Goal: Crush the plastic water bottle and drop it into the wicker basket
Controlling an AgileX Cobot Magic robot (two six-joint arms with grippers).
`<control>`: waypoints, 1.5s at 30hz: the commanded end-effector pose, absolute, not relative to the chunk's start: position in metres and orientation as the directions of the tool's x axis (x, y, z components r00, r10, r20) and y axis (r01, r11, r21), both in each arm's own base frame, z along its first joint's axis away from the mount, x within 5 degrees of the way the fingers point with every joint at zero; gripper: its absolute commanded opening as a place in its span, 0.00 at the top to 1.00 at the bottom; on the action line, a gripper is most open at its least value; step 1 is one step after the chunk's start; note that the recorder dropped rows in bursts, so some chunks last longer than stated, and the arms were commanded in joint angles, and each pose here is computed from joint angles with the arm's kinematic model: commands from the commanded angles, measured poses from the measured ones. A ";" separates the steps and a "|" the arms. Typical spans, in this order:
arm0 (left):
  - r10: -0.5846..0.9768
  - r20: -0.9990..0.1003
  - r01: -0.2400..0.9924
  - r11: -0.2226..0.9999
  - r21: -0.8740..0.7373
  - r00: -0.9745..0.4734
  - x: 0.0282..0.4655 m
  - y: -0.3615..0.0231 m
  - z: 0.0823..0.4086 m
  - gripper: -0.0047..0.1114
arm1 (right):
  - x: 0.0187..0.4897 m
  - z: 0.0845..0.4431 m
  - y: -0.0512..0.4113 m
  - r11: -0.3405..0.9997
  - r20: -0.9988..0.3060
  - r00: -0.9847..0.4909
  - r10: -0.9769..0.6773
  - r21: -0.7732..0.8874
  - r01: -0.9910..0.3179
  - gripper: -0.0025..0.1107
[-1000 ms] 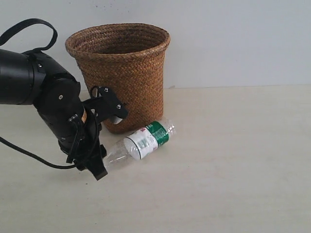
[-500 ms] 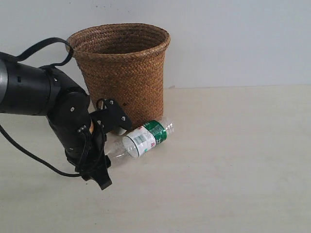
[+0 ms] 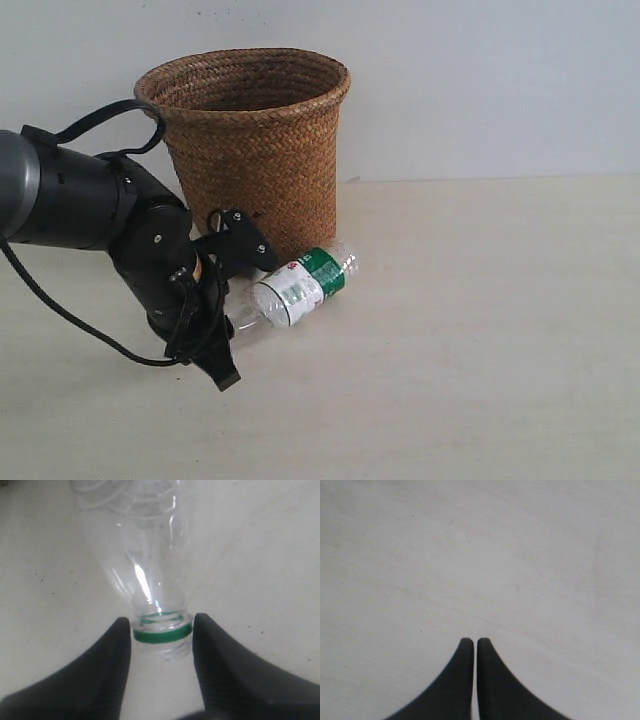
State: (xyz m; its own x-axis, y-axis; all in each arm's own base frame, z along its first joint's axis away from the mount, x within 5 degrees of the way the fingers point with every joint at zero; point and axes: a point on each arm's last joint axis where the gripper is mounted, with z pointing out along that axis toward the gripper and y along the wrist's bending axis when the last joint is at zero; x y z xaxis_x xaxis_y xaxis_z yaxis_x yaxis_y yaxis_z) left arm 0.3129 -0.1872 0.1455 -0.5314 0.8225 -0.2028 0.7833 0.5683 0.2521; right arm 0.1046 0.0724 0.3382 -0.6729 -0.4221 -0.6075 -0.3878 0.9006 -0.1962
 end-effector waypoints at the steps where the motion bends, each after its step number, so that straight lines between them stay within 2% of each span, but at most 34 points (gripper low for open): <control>1: 0.814 -0.226 0.774 0.579 0.257 -0.535 0.318 -0.186 0.145 0.60 | 0.104 0.338 0.069 0.903 -0.607 -0.675 -0.420 -0.207 -0.376 0.98; 4: 0.813 -0.220 0.774 0.581 0.252 -0.539 0.319 -0.185 0.142 0.57 | 0.104 0.338 0.069 0.903 -0.607 -0.675 -0.420 -0.207 -0.376 0.98; 14: 0.816 -0.209 0.779 0.578 0.243 -0.540 0.320 -0.187 0.130 0.59 | 0.104 0.338 0.069 0.903 -0.607 -0.675 -0.420 -0.207 -0.376 0.98; 16: 0.815 -0.220 0.779 0.578 0.245 -0.536 0.321 -0.188 0.130 0.66 | 0.104 0.338 0.069 0.903 -0.607 -0.675 -0.420 -0.207 -0.376 0.98; 20: 0.822 -0.213 0.783 0.568 0.254 -0.528 0.321 -0.187 0.131 0.93 | 0.104 0.338 0.069 0.903 -0.607 -0.675 -0.420 -0.207 -0.376 0.98; 23: 0.841 -0.172 0.798 0.541 0.266 -0.512 0.320 -0.184 0.130 0.93 | 0.104 0.339 0.069 0.903 -0.610 -0.671 -0.421 -0.210 -0.375 0.98; 27: 0.897 -0.033 0.864 0.434 0.254 -0.441 0.313 -0.177 0.128 0.93 | 0.106 0.341 0.070 0.900 -0.631 -0.649 -0.425 -0.218 -0.377 0.98; 32: 0.931 0.079 0.926 0.341 0.162 -0.357 0.301 -0.173 0.128 0.93 | 0.109 0.341 0.075 0.896 -0.654 -0.626 -0.425 -0.206 -0.394 0.98; 35: 0.972 0.065 0.974 0.226 0.027 -0.227 0.287 -0.180 0.135 0.93 | 0.112 0.339 0.079 0.889 -0.642 -0.628 -0.441 -0.218 -0.402 0.98; 37: 0.977 0.023 0.977 0.213 -0.022 -0.212 0.279 -0.187 0.142 0.93 | 0.115 0.336 0.086 0.884 -0.633 -0.630 -0.450 -0.216 -0.415 0.98; 45: 0.987 0.004 0.987 0.163 -0.015 -0.163 0.251 -0.195 0.157 0.93 | 0.141 0.306 0.143 0.780 -0.587 -0.569 -0.576 -0.184 -0.599 0.98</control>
State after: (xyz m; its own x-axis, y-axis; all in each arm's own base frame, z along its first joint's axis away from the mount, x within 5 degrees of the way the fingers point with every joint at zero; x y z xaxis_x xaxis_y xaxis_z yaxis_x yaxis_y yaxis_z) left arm 0.2626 -0.1938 0.1541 -0.1843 0.9829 0.0006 0.9829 0.1843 -0.0006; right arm 0.1322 0.1241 0.3164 -0.6026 -0.5391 -0.5884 -0.5449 0.8167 -0.1903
